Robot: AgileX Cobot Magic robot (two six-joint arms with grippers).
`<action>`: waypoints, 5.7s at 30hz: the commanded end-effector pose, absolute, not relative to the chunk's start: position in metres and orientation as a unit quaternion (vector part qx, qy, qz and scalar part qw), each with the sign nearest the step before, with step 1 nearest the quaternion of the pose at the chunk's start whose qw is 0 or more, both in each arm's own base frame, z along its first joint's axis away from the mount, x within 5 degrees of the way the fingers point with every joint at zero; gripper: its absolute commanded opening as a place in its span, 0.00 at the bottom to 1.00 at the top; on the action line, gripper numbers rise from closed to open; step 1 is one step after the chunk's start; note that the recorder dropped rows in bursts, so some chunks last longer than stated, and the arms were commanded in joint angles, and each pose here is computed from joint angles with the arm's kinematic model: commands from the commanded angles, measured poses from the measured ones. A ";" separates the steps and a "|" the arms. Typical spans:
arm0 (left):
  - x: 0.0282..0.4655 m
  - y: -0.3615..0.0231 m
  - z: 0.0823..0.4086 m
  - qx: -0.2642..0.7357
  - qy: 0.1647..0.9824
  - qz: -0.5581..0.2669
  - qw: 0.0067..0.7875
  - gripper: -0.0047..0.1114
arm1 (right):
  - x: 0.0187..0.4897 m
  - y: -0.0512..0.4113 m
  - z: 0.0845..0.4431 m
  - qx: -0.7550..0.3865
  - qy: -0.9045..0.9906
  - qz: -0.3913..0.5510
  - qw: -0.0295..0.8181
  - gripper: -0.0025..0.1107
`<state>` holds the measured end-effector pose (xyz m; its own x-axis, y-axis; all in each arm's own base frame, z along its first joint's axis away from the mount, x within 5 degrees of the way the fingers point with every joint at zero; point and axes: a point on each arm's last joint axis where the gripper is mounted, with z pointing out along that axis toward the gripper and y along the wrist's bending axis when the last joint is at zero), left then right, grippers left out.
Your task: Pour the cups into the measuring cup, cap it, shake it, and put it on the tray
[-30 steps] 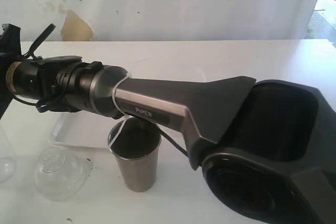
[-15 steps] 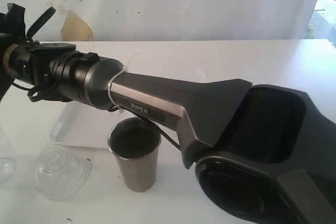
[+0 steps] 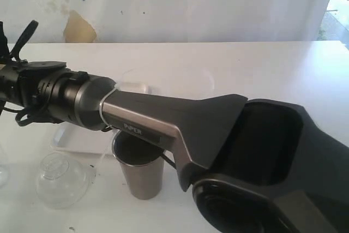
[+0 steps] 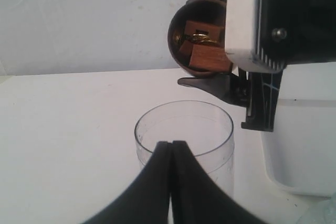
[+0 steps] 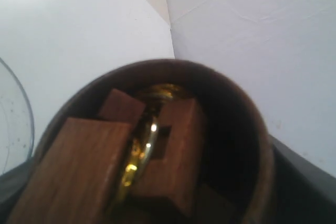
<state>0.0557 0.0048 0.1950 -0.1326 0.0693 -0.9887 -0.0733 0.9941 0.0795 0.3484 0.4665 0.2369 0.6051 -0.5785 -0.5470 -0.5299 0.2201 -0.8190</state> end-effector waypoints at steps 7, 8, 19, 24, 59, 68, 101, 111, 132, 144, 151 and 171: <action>0.056 0.005 0.195 0.001 0.747 0.055 0.663 0.04 | 0.347 0.466 0.250 -0.640 0.404 -0.051 0.652 0.02; 0.056 0.005 0.195 0.001 0.747 0.055 0.663 0.04 | 0.347 0.466 0.250 -0.642 0.400 -0.055 0.652 0.02; 0.056 0.005 0.195 0.001 0.747 0.055 0.663 0.04 | 0.352 0.461 0.281 -0.546 0.495 -0.002 0.676 0.02; 0.056 0.005 0.195 0.001 0.747 0.055 0.663 0.04 | 0.352 0.448 0.309 -0.450 0.576 0.052 0.680 0.02; 0.049 0.009 0.241 -0.175 0.524 -0.155 0.819 0.04 | 0.281 0.310 0.438 -0.303 0.662 0.170 0.664 0.02; 0.078 0.004 0.280 -0.183 0.707 -0.133 0.670 0.04 | 0.270 0.287 0.460 -0.286 0.657 0.163 0.678 0.02; 0.265 0.026 0.231 -0.085 0.986 0.025 0.141 0.25 | 0.265 0.273 0.460 -0.259 0.695 0.149 0.654 0.02; 0.306 0.021 0.306 -0.063 0.969 -0.009 0.237 0.04 | 0.246 0.229 0.495 -0.237 0.692 0.107 0.674 0.02; 0.240 -0.232 0.406 0.342 0.871 -0.216 0.279 0.04 | 0.232 0.066 0.546 -0.078 0.714 -0.071 0.692 0.02; 0.215 -0.338 0.300 0.471 0.854 -0.155 0.155 0.04 | 0.226 0.060 0.548 -0.077 0.717 -0.073 0.688 0.02; 0.228 -0.349 0.260 0.460 0.872 -0.105 0.131 0.15 | 0.226 0.060 0.548 -0.096 0.715 -0.092 0.686 0.02; 0.226 -0.309 0.395 0.401 0.865 -0.076 0.292 0.29 | 0.230 0.061 0.543 -0.100 0.725 -0.097 0.675 0.02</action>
